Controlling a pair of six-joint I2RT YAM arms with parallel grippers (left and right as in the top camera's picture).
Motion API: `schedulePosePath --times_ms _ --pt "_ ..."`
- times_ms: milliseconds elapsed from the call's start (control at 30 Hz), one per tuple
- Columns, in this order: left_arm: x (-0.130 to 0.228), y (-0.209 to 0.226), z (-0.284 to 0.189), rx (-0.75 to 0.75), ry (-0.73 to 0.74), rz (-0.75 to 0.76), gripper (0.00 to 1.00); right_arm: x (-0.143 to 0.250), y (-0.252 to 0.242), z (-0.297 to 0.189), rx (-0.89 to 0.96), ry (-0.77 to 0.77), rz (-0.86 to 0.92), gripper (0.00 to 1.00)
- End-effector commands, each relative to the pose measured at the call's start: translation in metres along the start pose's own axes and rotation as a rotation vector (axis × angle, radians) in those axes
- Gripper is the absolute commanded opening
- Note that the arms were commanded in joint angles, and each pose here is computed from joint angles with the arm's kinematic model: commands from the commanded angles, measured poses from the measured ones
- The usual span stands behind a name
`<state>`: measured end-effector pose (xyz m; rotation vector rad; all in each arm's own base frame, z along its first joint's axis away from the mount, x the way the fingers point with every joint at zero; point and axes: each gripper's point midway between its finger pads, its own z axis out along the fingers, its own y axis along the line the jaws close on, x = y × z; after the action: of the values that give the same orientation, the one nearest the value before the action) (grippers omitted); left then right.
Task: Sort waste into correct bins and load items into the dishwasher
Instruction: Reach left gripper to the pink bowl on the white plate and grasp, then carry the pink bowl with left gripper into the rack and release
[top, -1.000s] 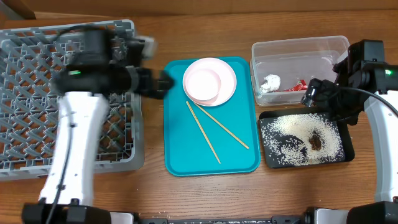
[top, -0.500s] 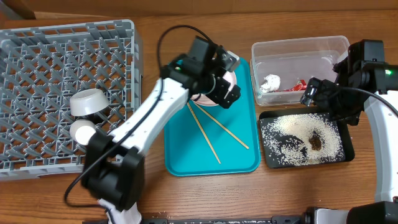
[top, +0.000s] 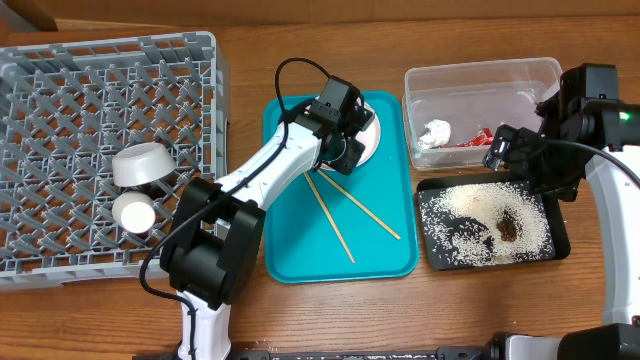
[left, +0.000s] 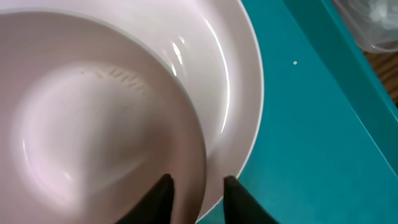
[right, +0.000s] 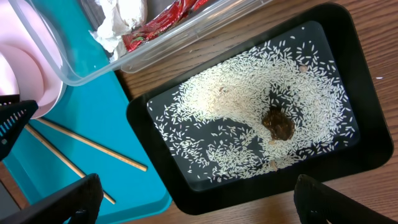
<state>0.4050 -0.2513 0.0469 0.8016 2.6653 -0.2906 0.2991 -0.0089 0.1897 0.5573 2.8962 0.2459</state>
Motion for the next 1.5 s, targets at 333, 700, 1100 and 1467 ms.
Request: schedulePosePath --times_ms 333,700,1100,1467 --pt "-0.019 0.000 -0.015 -0.022 -0.028 0.000 0.04 -0.001 0.003 -0.007 -0.012 -0.023 -0.007 1.00" --pt "-0.082 0.025 -0.149 -0.063 -0.201 -0.052 0.04 -0.001 0.003 -0.007 -0.012 -0.022 -0.007 1.00" --pt "-0.067 0.113 -0.248 0.279 -0.420 -0.241 0.04 -0.001 0.003 -0.007 -0.012 -0.022 -0.007 1.00" --pt "-0.014 0.229 -0.274 0.614 -0.622 -0.506 0.04 0.001 0.003 -0.007 -0.010 -0.015 -0.006 1.00"
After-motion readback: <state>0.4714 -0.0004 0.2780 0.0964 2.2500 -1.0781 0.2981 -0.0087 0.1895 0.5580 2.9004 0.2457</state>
